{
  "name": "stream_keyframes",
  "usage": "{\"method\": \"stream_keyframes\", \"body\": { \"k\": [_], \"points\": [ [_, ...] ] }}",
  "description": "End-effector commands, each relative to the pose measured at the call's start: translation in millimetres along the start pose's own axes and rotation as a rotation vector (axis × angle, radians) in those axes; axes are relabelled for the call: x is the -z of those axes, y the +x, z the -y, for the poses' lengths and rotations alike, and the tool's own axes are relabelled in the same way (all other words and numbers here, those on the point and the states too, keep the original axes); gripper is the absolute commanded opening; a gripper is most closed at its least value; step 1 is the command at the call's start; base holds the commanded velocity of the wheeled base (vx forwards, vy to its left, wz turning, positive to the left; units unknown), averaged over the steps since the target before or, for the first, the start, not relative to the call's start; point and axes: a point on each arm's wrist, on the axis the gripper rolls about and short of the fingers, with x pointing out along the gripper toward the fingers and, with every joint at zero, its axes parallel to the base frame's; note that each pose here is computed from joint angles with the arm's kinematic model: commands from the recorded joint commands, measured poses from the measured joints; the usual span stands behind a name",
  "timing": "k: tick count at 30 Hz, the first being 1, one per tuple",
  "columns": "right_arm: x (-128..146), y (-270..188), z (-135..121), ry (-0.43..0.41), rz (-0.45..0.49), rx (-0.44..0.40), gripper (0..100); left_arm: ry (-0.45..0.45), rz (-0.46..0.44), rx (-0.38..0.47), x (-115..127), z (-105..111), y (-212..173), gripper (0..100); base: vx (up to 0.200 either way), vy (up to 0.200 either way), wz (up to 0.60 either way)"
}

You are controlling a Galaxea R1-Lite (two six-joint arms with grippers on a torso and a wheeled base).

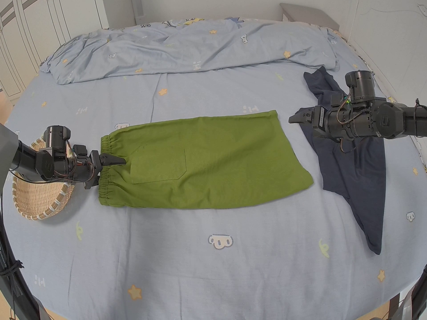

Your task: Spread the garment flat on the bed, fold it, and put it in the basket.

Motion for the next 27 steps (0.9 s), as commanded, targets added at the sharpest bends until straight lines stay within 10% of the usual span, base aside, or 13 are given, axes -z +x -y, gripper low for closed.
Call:
{"method": "stream_keyframes", "body": {
  "k": [1,27],
  "points": [
    [-0.2,0.6,0.9,0.001,0.0,0.001,100,-0.003,0.001,-0.001,-0.8,-2.5,0.5,0,0.0,0.0,0.0],
    [19.4,61.0,62.9,0.139,-0.278,-0.189,100,0.023,0.063,0.002,-10.0,12.2,-27.3,0,0.0,0.0,0.0]
  ]
}}
